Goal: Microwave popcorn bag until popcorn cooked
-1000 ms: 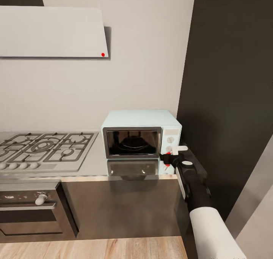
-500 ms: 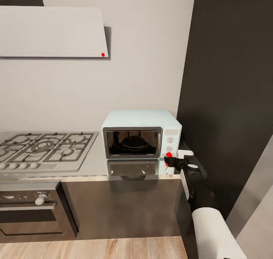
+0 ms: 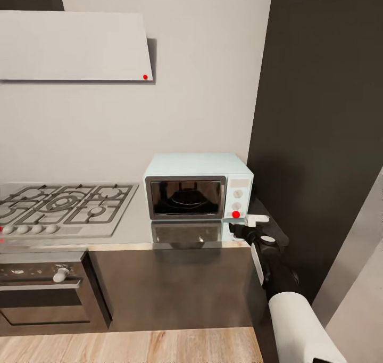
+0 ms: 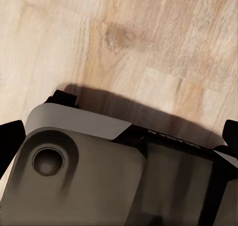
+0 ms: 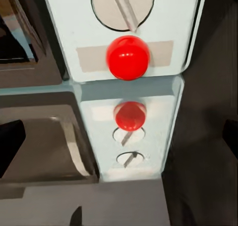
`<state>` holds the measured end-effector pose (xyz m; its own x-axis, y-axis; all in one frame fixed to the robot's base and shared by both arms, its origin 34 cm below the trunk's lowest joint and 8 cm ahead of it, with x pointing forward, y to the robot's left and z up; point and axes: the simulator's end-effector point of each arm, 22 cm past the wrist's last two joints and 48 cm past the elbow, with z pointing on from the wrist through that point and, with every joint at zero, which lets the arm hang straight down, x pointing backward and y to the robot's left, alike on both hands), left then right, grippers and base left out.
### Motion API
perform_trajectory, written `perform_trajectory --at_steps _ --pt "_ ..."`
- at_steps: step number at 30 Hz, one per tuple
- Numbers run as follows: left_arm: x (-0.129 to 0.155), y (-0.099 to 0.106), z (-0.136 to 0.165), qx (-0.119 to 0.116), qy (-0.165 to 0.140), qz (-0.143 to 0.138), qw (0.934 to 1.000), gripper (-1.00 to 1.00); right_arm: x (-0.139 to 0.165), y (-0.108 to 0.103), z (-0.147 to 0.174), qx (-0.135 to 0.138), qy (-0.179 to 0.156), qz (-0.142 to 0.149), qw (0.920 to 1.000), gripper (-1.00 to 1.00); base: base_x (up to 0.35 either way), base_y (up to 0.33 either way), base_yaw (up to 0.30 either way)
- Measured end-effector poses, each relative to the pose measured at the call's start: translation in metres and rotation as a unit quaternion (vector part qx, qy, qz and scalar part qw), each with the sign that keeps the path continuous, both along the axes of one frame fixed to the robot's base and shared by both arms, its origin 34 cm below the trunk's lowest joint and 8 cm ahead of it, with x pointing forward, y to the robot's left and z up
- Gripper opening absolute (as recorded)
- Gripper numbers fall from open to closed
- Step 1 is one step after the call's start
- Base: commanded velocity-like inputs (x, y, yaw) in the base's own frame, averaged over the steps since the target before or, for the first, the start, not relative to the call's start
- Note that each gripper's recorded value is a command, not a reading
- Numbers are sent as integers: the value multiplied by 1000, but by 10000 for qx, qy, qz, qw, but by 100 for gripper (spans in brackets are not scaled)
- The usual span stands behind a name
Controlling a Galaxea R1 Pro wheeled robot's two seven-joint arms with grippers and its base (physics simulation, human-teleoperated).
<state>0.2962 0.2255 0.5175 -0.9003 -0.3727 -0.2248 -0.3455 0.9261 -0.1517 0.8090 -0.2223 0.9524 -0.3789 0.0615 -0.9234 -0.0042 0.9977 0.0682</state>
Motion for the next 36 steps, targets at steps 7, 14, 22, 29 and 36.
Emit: perform_trajectory --at_steps 7,14,22,29,36 --pt "0 2 0 16 -3 -24 10000 100 0 -14 0 -83 -1 -65 9999 100 0 -109 0" --pt "0 1 0 10 -7 3 10000 100 0 -13 0 -105 -1 -58 9999 100 0 -10 0" --pt "0 0 0 5 -4 28 10000 100 0 -9 0 -81 -3 -46 10000 100 0 0 0" --pt "0 0 0 4 -9 -5 10000 100 0 -8 0 -77 -2 -47 10000 100 80 0 0" --pt "0 0 0 2 -6 25 10000 100 0 -6 -1 -58 5 -31 10000 100 20 0 0"
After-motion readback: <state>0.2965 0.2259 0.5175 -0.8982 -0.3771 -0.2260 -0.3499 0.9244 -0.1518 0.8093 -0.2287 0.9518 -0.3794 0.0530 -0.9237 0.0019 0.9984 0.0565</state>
